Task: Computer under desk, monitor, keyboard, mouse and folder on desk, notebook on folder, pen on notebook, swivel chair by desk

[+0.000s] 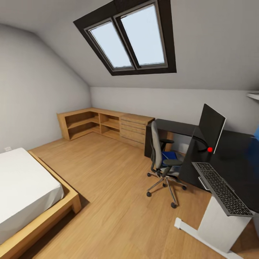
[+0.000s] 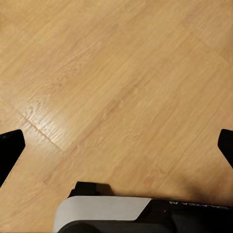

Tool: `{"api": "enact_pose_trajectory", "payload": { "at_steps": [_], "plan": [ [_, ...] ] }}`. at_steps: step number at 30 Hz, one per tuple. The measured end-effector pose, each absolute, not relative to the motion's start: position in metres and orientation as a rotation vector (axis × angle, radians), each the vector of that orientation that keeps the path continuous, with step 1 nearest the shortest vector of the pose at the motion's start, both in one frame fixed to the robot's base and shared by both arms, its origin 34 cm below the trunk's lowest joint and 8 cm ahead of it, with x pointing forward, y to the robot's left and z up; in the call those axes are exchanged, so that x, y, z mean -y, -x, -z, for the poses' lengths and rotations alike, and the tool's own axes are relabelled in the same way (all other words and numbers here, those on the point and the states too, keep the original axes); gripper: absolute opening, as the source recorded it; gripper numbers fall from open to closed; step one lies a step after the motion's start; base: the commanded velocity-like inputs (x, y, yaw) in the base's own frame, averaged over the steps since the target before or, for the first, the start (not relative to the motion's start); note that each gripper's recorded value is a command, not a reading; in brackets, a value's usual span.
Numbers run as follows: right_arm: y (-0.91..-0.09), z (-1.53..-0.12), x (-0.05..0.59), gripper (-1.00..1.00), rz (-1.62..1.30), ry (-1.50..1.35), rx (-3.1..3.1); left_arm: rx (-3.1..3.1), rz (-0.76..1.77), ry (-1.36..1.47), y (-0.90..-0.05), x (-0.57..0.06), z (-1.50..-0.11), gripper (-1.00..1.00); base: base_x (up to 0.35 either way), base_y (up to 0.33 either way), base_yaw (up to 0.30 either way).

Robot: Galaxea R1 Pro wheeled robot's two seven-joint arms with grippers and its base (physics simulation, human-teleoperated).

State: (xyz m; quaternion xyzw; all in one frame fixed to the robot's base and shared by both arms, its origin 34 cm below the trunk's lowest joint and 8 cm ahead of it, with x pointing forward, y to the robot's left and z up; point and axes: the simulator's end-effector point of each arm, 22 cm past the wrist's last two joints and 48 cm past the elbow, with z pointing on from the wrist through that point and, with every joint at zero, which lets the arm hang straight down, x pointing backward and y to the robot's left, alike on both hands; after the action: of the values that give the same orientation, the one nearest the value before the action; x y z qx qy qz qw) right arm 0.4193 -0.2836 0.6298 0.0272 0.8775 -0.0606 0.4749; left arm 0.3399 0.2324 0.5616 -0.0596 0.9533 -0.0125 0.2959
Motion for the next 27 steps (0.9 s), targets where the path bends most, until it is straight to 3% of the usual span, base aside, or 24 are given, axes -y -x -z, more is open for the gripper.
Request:
{"api": "enact_pose_trajectory", "payload": {
  "at_steps": [9,27],
  "plan": [
    [-0.4147,-0.6268,0.2811,1.00,0.144,-0.061,-2.157,-2.525,0.031,0.165,-0.3403,-0.2329,-0.5627,1.00,0.153,0.289,-0.073],
    [-0.4152,-0.6277,0.2803,1.00,0.143,-0.058,-2.154,-2.518,0.028,0.171,-0.3425,-0.2343,-0.5641,1.00,0.236,0.203,-0.201]
  ]
}}
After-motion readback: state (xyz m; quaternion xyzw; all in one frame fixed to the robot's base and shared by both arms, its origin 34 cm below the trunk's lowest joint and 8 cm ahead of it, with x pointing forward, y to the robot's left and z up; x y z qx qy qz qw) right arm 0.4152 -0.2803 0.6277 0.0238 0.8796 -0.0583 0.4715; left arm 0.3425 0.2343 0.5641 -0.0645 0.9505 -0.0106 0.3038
